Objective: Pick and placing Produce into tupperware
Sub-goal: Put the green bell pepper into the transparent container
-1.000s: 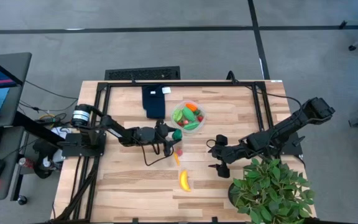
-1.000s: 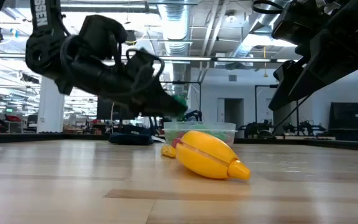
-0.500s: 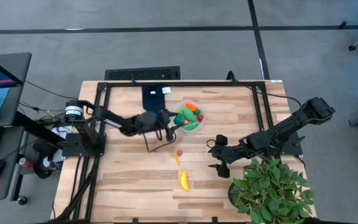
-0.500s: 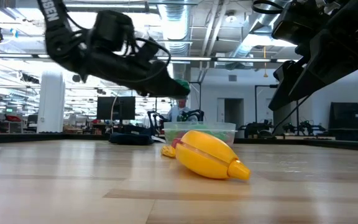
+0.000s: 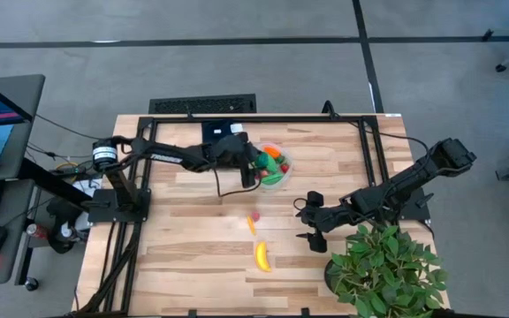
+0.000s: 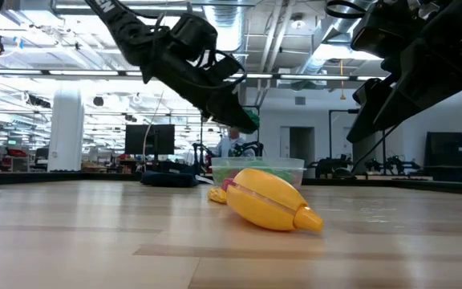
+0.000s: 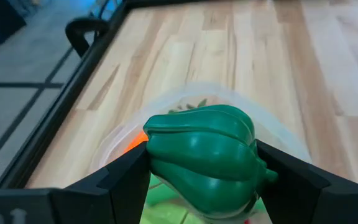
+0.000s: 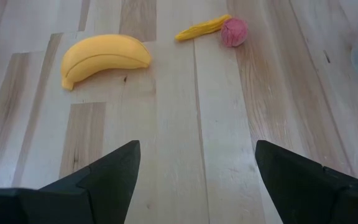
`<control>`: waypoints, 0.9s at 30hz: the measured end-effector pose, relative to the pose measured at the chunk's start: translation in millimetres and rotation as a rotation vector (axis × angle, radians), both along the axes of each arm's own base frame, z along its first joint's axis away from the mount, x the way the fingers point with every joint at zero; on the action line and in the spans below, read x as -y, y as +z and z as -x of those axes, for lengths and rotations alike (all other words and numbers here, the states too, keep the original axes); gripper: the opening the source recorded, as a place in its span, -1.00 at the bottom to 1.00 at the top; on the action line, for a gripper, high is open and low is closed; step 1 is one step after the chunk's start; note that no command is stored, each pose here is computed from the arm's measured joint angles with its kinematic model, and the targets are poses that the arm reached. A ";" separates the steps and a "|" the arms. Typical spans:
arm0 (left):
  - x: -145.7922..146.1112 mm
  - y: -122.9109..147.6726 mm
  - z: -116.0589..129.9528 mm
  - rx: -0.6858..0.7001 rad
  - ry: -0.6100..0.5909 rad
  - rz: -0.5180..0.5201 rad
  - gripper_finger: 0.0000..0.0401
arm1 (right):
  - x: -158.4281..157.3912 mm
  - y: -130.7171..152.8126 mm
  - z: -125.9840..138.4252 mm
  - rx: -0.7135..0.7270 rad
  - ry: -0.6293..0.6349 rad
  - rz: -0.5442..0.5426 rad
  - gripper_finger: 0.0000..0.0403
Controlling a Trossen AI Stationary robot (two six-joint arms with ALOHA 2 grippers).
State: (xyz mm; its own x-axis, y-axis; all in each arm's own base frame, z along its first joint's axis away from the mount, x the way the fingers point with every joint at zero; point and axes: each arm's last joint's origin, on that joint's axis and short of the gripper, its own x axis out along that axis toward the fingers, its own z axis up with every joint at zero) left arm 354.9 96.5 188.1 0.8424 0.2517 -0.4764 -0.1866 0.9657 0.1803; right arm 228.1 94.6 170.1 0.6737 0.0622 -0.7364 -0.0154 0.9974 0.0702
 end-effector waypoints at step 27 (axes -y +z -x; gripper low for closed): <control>-17.4 5.4 0.6 0.009 -0.114 0.040 0.22 | -0.1 0.4 -0.5 0.007 0.005 0.003 0.55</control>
State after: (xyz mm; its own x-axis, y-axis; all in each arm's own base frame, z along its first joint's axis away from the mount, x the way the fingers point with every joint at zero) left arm 354.3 113.9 193.5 0.8685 0.1350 -0.4769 -0.0765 0.9872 0.1401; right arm 228.6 94.7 170.5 0.6784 0.0637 -0.7319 -0.0207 0.9975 0.0675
